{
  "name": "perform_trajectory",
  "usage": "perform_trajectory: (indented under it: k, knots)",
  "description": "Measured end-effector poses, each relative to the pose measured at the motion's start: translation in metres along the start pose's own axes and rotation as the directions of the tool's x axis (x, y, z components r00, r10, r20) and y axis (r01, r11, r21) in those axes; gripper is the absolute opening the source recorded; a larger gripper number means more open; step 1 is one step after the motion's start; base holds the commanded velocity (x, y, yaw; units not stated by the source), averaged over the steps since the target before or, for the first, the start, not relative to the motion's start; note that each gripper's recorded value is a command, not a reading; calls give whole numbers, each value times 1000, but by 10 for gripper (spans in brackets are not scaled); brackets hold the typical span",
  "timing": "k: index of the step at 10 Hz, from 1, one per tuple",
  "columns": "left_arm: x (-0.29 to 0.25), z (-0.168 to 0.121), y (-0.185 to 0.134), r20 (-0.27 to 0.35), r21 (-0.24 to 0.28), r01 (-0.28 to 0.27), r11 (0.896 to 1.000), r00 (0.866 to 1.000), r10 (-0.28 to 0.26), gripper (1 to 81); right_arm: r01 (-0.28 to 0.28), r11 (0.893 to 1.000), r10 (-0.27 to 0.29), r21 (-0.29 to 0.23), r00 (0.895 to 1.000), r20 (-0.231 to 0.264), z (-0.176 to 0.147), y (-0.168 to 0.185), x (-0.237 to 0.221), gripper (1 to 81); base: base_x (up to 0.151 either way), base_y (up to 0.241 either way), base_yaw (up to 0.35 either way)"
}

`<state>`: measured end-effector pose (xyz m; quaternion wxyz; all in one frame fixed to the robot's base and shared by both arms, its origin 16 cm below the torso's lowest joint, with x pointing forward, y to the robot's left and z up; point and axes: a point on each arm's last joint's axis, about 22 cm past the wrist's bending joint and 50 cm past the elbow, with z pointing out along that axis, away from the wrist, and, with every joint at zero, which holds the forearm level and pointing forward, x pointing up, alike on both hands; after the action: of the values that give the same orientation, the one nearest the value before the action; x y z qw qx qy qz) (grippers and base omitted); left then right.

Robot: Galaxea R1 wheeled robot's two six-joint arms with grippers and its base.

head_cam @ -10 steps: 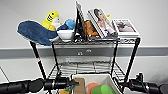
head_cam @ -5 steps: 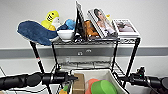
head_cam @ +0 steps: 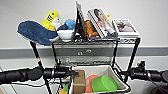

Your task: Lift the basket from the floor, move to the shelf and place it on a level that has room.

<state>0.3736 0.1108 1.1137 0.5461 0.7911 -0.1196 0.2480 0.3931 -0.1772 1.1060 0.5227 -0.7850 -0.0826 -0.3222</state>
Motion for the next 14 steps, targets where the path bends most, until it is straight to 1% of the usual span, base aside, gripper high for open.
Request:
perform_trajectory:
  k: [1, 3, 4, 5, 6, 7, 8, 10, 12, 14]
  knots:
    - [6, 1, -7, -4, 15, 1, 1000, 1000, -1, 10, 4, 1000, -4, -2, 1000, -3, 4, 3, 5, 10, 0, 0, 0]
    - [24, 2, -25, -38, 44, 4, 999, 999, -3, 10, 21, 1000, -21, -8, 1000, -11, 20, 12, 19, 10, 0, 0, 0]
    - [37, 3, -32, -73, 54, -19, 998, 997, 23, 10, 39, 999, -39, -14, 999, -16, 30, 18, 26, 10, 0, 0, 0]
    - [52, 5, -39, -108, 65, -57, 996, 992, 64, 10, 54, 998, -54, -23, 998, -21, 38, 25, 33, 10, 0, 0, 0]
    - [66, 7, -47, -141, 77, -84, 994, 986, 94, 10, 64, 997, -66, -35, 997, -31, 45, 34, 41, 10, 0, 0, 0]
    - [77, 10, -57, -163, 91, -98, 991, 980, 112, 10, 73, 996, -76, -49, 996, -45, 50, 42, 52, 10, 0, 0, 0]
    - [85, 14, -68, -171, 108, -95, 990, 979, 113, 10, 87, 994, -91, -64, 994, -57, 54, 47, 65, 10, 0, 0, 0]
    - [102, 24, -86, -186, 136, -88, 987, 976, 112, 10, 117, 988, -127, -99, 987, -98, 60, 57, 102, 10, 0, 0, 0]
    - [118, 33, -98, -193, 162, -90, 983, 974, 122, 10, 128, 983, -143, -133, 984, -110, 69, 71, 124, 10, 0, 0, 0]
    - [135, 36, -110, -203, 193, -87, 977, 971, 126, 10, 127, 979, -145, -159, 983, -109, 81, 84, 135, 10, 0, 0, 0]
